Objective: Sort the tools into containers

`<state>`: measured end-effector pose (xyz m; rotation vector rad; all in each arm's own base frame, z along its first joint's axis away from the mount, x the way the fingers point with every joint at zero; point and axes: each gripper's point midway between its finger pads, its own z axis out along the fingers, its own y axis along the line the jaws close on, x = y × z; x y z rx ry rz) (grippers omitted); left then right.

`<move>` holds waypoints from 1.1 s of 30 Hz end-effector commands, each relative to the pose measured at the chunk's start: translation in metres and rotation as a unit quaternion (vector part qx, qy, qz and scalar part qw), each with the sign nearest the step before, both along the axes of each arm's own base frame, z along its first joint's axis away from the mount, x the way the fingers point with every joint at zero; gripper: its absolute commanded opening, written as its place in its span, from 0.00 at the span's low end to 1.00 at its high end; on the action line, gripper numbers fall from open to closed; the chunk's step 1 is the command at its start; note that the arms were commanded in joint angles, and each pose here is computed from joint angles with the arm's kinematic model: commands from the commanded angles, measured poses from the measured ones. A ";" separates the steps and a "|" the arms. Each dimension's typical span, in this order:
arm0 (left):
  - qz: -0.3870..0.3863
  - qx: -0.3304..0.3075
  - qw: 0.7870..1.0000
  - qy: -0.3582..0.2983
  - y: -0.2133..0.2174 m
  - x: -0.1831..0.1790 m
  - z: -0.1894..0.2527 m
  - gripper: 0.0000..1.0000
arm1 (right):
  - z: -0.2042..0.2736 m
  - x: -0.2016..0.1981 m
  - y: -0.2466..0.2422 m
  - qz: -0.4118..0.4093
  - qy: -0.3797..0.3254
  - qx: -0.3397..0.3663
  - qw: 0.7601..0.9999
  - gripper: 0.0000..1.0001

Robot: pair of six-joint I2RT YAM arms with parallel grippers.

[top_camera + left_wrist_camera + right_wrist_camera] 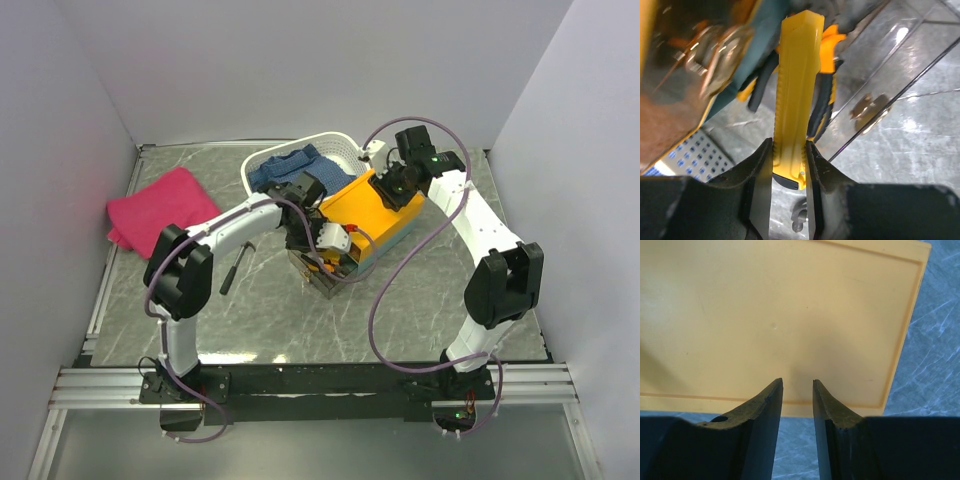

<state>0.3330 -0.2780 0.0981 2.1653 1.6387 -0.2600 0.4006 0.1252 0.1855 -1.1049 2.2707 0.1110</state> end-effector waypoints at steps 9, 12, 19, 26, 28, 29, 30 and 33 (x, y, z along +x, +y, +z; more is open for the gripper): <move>-0.031 -0.066 0.995 -0.075 -0.024 0.014 0.026 0.51 | 0.020 -0.006 -0.004 0.006 -0.024 0.000 1.000 0.38; -0.013 -0.115 0.988 -0.104 -0.020 0.022 0.057 0.57 | 0.024 -0.002 -0.009 -0.007 -0.030 0.015 0.999 0.37; 0.164 -0.216 0.961 -0.045 0.018 0.009 0.093 0.26 | 0.032 0.009 -0.014 -0.060 -0.009 0.098 0.993 0.31; 0.229 -0.234 0.942 0.065 0.028 -0.037 0.039 0.01 | 0.008 0.007 -0.002 -0.064 0.049 0.132 0.988 0.11; 0.229 -0.230 0.943 0.073 0.028 -0.038 0.026 0.01 | 0.003 0.007 -0.001 -0.069 0.056 0.135 0.987 0.08; 0.234 -0.228 0.942 0.080 0.025 -0.036 0.018 0.01 | -0.002 0.007 -0.001 -0.071 0.063 0.134 0.986 0.07; 0.236 -0.227 0.941 0.084 0.024 -0.035 0.014 0.01 | -0.005 0.007 -0.001 -0.071 0.067 0.134 0.986 0.06; 0.227 -0.233 0.939 0.110 0.013 -0.035 0.005 0.01 | -0.016 0.005 0.000 -0.073 0.084 0.135 0.985 0.04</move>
